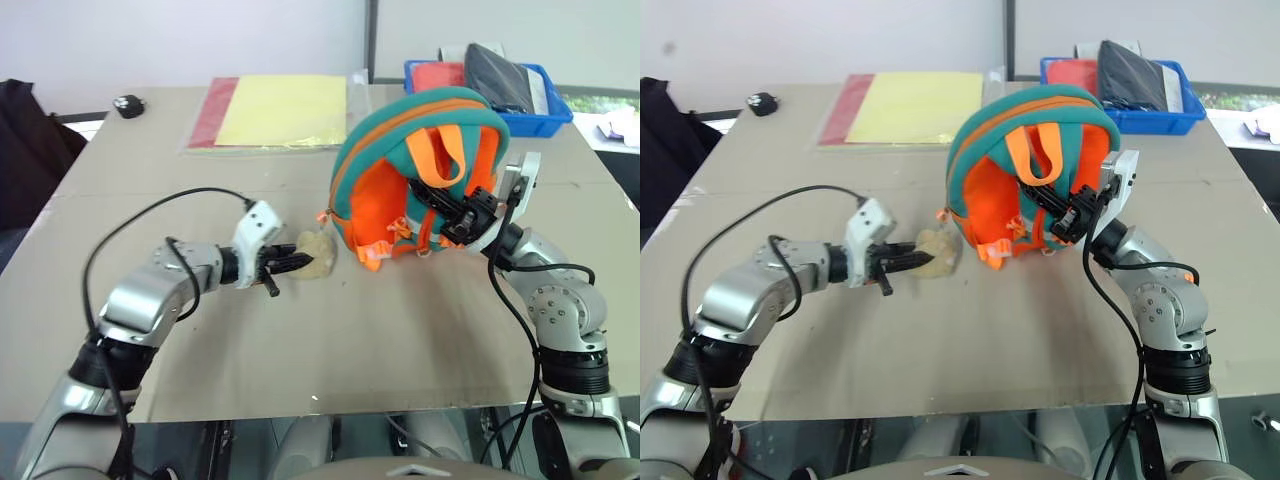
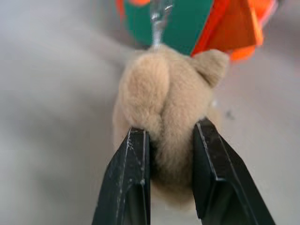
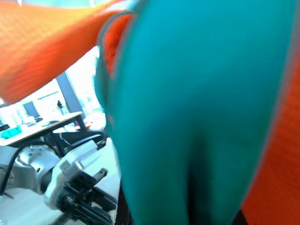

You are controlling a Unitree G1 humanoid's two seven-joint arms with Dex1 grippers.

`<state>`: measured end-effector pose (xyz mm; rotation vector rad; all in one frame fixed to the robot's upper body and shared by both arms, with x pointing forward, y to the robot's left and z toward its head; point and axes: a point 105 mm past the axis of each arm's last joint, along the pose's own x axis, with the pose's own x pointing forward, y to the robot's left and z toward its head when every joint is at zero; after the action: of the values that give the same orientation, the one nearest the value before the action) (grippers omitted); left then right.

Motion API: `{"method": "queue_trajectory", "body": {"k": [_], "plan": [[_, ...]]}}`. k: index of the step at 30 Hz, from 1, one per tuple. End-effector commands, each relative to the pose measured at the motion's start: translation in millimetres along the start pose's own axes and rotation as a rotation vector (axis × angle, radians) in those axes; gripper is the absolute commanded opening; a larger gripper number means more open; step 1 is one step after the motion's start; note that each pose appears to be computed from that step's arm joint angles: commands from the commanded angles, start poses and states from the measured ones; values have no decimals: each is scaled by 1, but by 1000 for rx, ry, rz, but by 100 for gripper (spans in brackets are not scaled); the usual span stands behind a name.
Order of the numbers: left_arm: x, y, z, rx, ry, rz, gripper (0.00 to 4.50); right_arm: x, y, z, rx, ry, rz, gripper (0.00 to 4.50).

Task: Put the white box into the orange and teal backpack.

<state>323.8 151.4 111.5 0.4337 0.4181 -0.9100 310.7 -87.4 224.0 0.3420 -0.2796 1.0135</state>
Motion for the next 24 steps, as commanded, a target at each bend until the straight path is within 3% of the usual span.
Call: {"method": "queue_trajectory", "body": {"k": [1,5,7,8,9,14,15,17,20,22,24], "plan": [[18,-3,-52,-55,164,33,52,3,7,16,-40,-45,32,0],[6,12,9,-105,-163,60,52,3,6,17,-41,-47,30,0],[-13,15,32,-130,-319,58,152,2,6,16,-40,-43,31,0],[-20,15,37,-138,-350,51,159,1,6,15,-40,-41,31,0],[-27,15,39,-134,-370,55,196,1,6,15,-39,-39,31,0],[-59,12,32,-182,-400,58,425,-5,4,12,-26,-23,31,0],[-71,0,28,-218,-413,-16,438,-7,1,6,-23,19,18,0],[-88,-20,21,-254,-409,-116,450,-10,-3,-1,-45,77,11,69],[-97,-31,-3,-261,-320,-115,450,-17,-3,-8,-69,117,21,189],[-99,-38,-14,-251,-280,-110,450,-26,2,-14,-129,173,50,312],[-99,-46,-20,-253,-267,-122,450,-36,9,-23,-215,256,101,406]]}}
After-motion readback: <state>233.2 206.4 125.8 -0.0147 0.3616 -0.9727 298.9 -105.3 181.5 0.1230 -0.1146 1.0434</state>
